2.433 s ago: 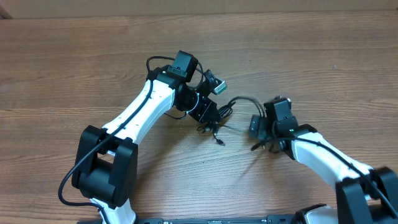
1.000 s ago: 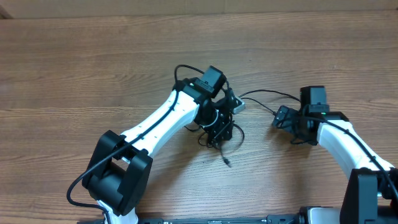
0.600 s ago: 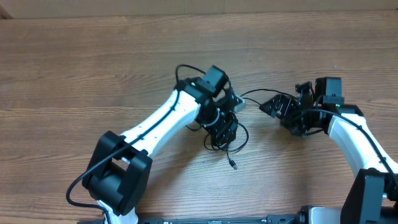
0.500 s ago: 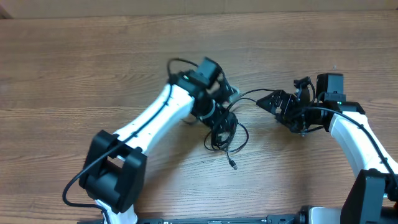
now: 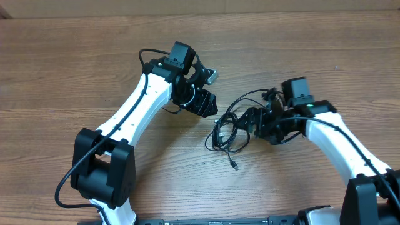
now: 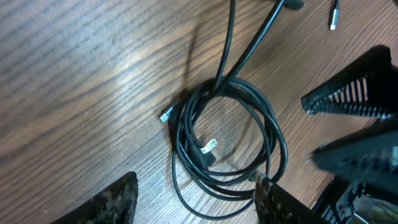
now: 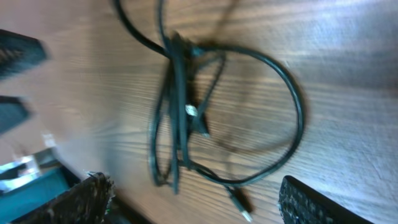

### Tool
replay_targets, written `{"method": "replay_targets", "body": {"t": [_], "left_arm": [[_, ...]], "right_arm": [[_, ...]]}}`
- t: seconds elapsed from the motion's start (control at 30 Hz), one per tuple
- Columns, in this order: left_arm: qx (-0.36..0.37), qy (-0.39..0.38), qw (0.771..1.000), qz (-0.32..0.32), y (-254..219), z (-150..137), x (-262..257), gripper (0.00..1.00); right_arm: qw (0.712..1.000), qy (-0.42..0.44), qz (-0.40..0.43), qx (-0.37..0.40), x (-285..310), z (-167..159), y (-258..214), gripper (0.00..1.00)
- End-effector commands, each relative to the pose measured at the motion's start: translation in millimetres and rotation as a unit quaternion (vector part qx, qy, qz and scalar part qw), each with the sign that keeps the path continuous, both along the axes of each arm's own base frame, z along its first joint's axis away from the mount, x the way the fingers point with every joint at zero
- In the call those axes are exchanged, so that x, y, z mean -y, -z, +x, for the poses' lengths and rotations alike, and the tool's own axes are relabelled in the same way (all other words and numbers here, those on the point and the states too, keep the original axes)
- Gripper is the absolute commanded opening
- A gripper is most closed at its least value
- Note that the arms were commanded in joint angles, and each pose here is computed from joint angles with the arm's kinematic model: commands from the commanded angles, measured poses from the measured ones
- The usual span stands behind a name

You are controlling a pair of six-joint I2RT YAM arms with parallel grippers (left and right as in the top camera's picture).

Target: Untangle cables

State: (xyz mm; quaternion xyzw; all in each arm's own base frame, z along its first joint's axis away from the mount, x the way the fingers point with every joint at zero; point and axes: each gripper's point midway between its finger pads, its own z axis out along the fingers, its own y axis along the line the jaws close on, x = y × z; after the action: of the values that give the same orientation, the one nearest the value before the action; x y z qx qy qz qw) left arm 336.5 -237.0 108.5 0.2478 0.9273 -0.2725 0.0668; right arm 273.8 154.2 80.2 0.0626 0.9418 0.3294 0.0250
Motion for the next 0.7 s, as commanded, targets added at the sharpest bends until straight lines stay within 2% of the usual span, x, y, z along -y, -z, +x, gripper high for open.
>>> {"method": "replay_targets", "body": {"t": [0.0, 0.27, 0.47, 0.67], "left_arm": [[-0.035, -0.013, 0.999, 0.003, 18.3, -13.4, 0.7, 0.6], [-0.065, -0.054, 0.996, -0.016, 48.6, -22.7, 4.8, 0.53], [-0.064, -0.048, 0.997, -0.002, 60.0, -31.8, 9.4, 0.4], [-0.061, -0.047, 0.997, 0.013, 69.2, -39.7, 14.9, 0.39]], "right_arm": [[0.994, 0.042, -0.099, -0.013, 12.6, 1.1, 16.2, 0.85], [0.985, 0.031, -0.169, 0.001, 5.9, -7.6, 26.6, 0.84], [0.978, 0.037, -0.207, -0.003, 14.0, -16.1, 41.2, 0.79], [0.975, 0.037, -0.218, -0.018, 18.6, -22.9, 52.9, 0.61]]}}
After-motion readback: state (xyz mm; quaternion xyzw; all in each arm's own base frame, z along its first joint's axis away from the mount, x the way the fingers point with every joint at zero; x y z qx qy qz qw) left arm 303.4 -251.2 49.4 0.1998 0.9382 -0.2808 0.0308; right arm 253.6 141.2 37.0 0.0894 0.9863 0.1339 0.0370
